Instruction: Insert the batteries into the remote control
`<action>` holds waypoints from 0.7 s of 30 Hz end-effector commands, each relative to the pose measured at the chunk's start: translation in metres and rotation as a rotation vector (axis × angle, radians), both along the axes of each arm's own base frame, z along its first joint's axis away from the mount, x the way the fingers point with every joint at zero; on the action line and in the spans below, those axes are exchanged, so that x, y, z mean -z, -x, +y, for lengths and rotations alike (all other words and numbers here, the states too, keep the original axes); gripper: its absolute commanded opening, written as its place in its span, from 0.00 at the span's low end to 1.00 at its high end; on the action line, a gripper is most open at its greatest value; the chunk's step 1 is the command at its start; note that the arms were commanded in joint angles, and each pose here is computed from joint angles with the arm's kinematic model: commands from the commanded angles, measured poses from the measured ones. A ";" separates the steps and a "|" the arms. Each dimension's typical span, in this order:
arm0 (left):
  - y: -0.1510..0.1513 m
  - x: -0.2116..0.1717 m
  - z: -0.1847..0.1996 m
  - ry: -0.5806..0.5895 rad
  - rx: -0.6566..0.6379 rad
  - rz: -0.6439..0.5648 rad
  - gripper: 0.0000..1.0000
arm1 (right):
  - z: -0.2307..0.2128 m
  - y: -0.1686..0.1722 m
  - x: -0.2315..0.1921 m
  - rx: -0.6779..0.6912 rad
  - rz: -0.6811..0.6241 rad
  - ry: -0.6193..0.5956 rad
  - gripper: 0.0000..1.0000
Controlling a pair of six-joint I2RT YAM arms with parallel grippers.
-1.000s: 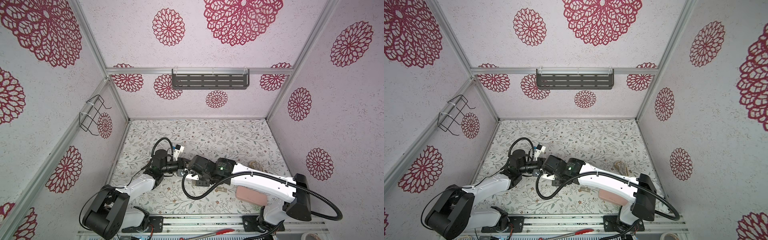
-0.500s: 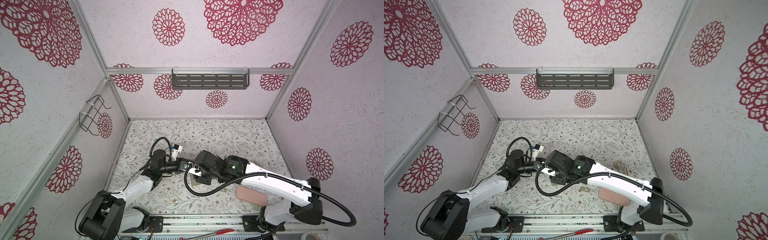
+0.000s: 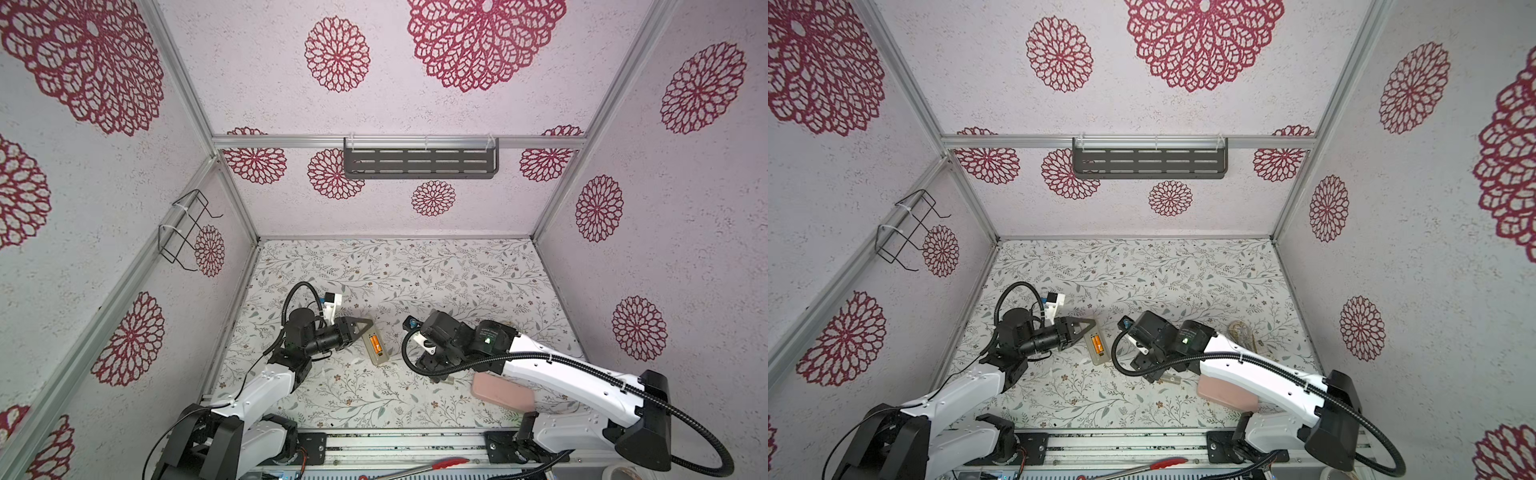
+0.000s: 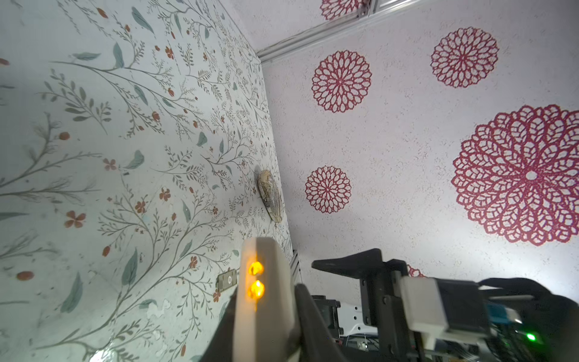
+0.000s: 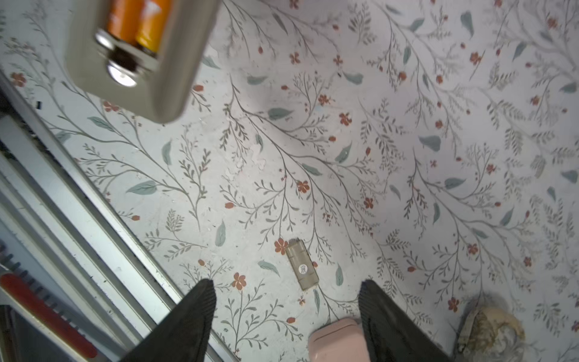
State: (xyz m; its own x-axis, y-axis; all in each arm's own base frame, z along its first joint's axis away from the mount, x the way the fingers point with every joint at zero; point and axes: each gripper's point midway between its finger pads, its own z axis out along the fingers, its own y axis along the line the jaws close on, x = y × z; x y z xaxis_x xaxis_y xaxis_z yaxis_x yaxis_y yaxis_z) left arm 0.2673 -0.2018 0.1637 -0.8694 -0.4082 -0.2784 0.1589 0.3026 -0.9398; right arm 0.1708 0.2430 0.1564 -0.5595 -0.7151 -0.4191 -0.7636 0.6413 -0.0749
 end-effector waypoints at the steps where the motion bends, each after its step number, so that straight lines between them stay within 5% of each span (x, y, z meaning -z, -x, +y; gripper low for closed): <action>1: -0.003 -0.015 0.003 0.039 -0.019 -0.056 0.00 | -0.009 -0.002 0.015 0.130 0.069 -0.006 0.72; 10: -0.009 0.002 0.012 -0.094 -0.066 -0.046 0.00 | -0.006 -0.009 0.061 0.375 0.185 -0.024 0.62; 21: -0.015 0.032 -0.016 -0.237 0.000 0.002 0.00 | -0.019 0.004 0.105 0.415 0.261 0.025 0.48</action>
State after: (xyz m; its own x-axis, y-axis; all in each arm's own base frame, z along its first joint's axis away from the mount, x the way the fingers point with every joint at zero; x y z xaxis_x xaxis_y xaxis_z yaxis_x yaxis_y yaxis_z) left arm 0.2787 -0.2088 0.1333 -0.8709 -0.3694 -0.3242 0.1246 0.4722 -0.8727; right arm 0.1664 0.2221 0.0553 -0.8651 -0.4553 -0.2107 -0.4728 0.8803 0.0389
